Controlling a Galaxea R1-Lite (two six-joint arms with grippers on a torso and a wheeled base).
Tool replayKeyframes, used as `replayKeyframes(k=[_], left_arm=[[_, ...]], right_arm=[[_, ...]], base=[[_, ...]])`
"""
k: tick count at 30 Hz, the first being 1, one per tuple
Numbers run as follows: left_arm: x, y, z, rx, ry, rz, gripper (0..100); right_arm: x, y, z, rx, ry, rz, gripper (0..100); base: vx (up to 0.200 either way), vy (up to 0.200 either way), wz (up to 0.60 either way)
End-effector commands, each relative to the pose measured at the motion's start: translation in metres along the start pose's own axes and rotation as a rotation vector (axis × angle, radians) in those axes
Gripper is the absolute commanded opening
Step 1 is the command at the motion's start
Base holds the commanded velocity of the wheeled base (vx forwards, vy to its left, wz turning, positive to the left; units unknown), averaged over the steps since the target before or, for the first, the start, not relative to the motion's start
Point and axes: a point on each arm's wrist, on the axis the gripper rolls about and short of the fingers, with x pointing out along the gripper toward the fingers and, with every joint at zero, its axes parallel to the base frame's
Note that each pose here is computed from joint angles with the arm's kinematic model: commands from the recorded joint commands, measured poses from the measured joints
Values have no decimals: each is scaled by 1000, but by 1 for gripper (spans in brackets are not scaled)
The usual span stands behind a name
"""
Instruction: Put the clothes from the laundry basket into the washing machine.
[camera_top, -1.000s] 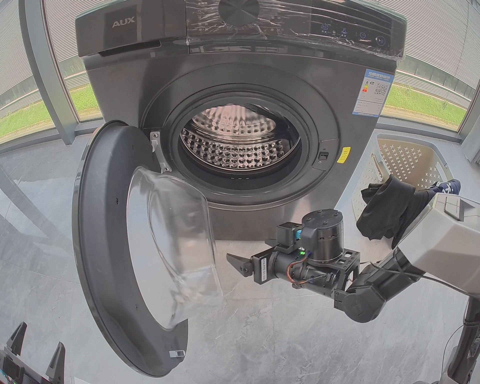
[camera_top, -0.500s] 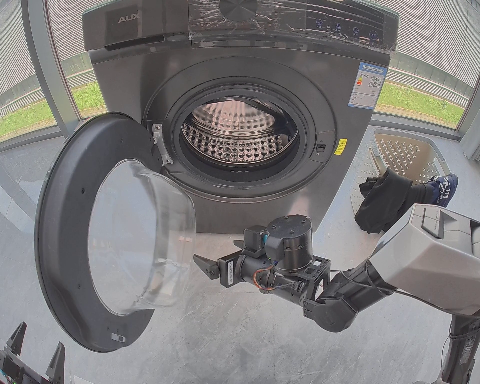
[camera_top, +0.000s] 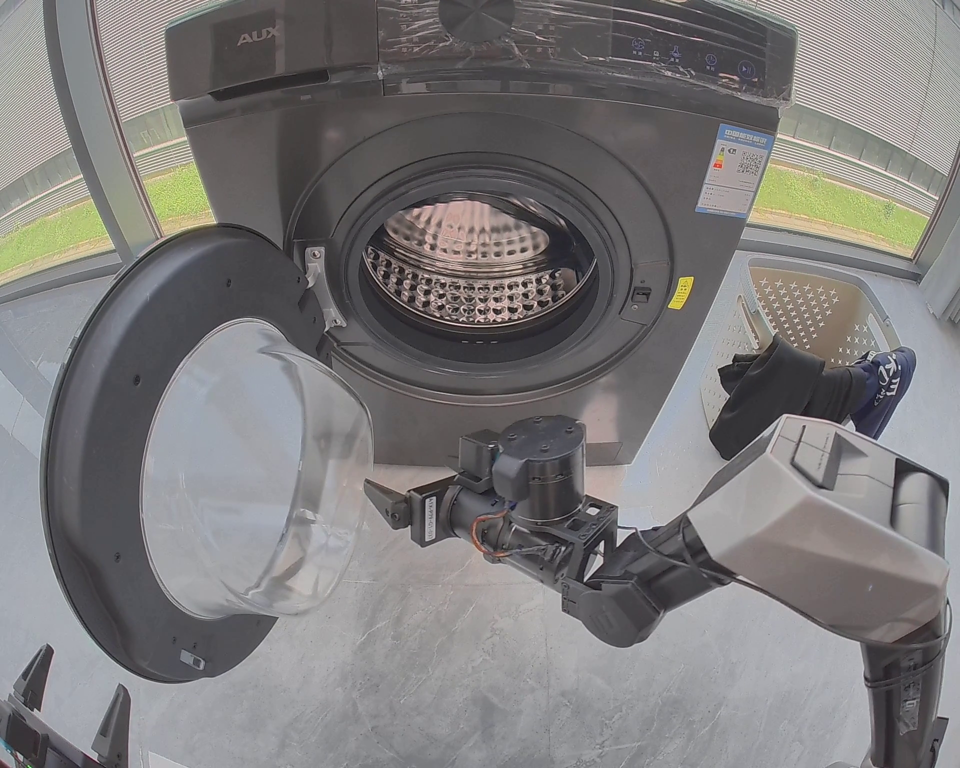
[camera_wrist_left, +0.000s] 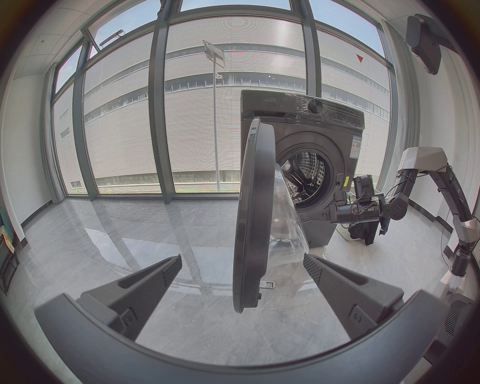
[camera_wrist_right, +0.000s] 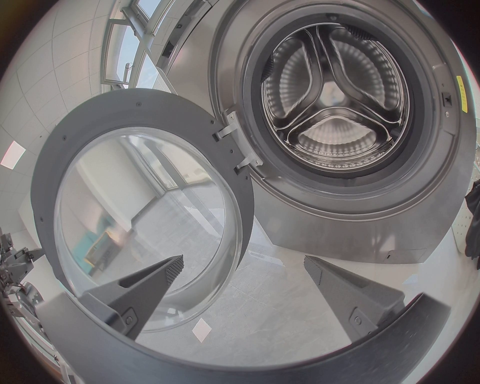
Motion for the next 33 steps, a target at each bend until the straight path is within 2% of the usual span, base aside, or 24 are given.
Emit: replayKeyframes(k=[1, 6, 9, 13, 16, 17, 20, 21, 22, 25, 28, 29, 31, 32, 33], left_arm=[[0, 0, -5, -1, 4, 0, 100], [0, 0, -5, -1, 4, -1, 100], [0, 0, -5, -2, 4, 0, 100], [0, 0, -5, -2, 4, -1, 100], [0, 0, -5, -2, 4, 0, 100], [0, 0, -5, -2, 4, -1, 100], [0, 0, -5, -2, 4, 0, 100], [0, 0, -5, -2, 4, 0, 100], [0, 0, -5, -2, 4, -1, 100], [0, 0, -5, -2, 4, 0, 100], [0, 0, -5, -2, 4, -1, 100], [0, 0, -5, -4, 4, 0, 100], [0, 0, -5, -2, 4, 0, 100], [0, 0, -5, -1, 4, 0, 100], [0, 0, -5, -1, 5, 0, 100]], right_arm=[[20, 8, -26, -5, 23, 12, 100], [37, 29, -36, 12, -9, 49, 100], [47, 35, -33, 41, -55, 25, 100], [45, 26, -24, 48, -77, 1, 100], [23, 12, 4, 48, -88, -36, 100], [17, 8, 8, 48, -82, -42, 100], [-19, -6, 30, 41, -73, -78, 100], [-19, -6, 30, 41, -73, -78, 100], [-41, -16, 41, 28, -71, -107, 100], [-97, -36, 63, -6, -84, -166, 100], [-137, -49, 77, -30, -124, -207, 100], [-160, -56, 83, -44, -141, -239, 100], [-189, -65, 84, -72, -147, -289, 100], [-230, -78, 81, -113, -150, -364, 100], [-245, -81, 79, -119, -158, -385, 100]], base=[[0, 0, 0], [0, 0, 0], [0, 0, 0], [0, 0, 0], [0, 0, 0], [0, 0, 0], [0, 0, 0], [0, 0, 0], [0, 0, 0], [0, 0, 0], [0, 0, 0], [0, 0, 0], [0, 0, 0], [0, 0, 0], [0, 0, 0]])
